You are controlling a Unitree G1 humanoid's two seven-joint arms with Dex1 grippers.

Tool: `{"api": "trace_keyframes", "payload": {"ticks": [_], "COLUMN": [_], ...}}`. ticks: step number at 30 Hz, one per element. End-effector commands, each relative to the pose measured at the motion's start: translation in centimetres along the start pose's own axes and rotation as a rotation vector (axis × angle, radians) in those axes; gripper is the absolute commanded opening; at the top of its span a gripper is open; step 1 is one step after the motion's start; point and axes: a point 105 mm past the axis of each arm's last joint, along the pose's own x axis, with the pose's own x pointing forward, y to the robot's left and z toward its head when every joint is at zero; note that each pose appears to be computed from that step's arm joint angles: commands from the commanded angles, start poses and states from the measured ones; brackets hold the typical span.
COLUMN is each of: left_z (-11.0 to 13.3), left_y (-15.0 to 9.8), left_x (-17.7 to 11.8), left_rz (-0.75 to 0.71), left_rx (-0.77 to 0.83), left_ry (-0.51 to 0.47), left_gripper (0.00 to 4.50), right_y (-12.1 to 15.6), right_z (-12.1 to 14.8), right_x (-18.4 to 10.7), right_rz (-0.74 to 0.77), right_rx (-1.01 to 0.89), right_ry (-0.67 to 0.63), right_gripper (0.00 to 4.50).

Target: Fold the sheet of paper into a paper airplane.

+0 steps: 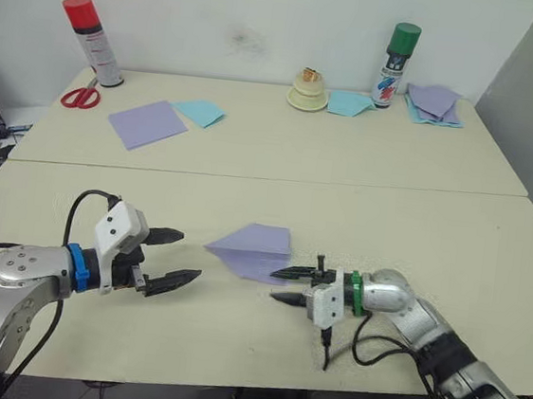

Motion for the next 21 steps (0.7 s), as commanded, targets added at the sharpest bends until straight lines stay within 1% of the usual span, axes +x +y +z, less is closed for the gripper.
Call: {"api": "trace_keyframes", "payload": {"ticks": [1,4,5,6,7,8,9,11,12,13,14,19,20,21], "left_z": [1.4,1.9,2.3,2.9,3.4,3.8,4.0,3.9,3.8,3.5,3.2,2.3,2.1,1.9], "left_y": [0.5,1.7,2.3,2.9,3.3,3.4,3.3,3.2,2.9,2.6,2.4,2.5,2.3,2.1], "left_x": [0.3,1.1,1.6,2.3,3.2,4.1,4.9,6.2,6.8,7.4,7.9,9.2,9.4,9.5], "left_rz": [0.014,0.092,0.131,0.174,0.21,0.224,0.232,0.245,0.237,0.225,0.217,0.222,0.21,0.197], "left_rx": [0.052,0.064,0.058,0.035,0.008,-0.014,-0.043,-0.105,-0.126,-0.132,-0.131,-0.139,-0.116,-0.097], "left_ry": [-0.031,-0.049,-0.07,-0.112,-0.151,-0.176,-0.189,-0.191,-0.183,-0.163,-0.14,-0.073,-0.059,-0.046], "left_gripper": [4.5,4.5,4.5,4.5,4.11,3.91,3.62,2.98,2.64,2.33,1.97,0.42,0.07,0.03], "right_y": [-1.5,-2.9,-4.1,-5.7,-6.7,-7.3,-7.9,-8.8,-9.4,-9.7,-9.7,-8.2,-7.9,-7.7], "right_z": [3.1,4.1,4.1,3.8,3.0,2.2,1.5,0.2,-0.1,-0.4,-0.7,-1.5,-1.5,-1.5], "right_x": [-1.7,-2.4,-2.2,-1.9,-1.3,-0.7,-0.3,0.5,0.8,1.0,1.2,1.9,2.0,2.2], "right_rz": [0.045,0.039,-0.016,-0.098,-0.142,-0.167,-0.196,-0.259,-0.293,-0.321,-0.328,-0.284,-0.279,-0.272], "right_rx": [0.178,0.311,0.386,0.469,0.534,0.563,0.574,0.635,0.64,0.644,0.635,0.643,0.647,0.651], "right_ry": [-0.122,-0.139,-0.15,-0.163,-0.137,-0.109,-0.076,-0.021,-0.014,-0.008,0.006,0.048,0.049,0.051], "right_gripper": [2.6,2.6,2.6,2.6,2.21,2.01,1.69,0.95,0.54,0.21,0.0,0.0,0.0,0.0]}}
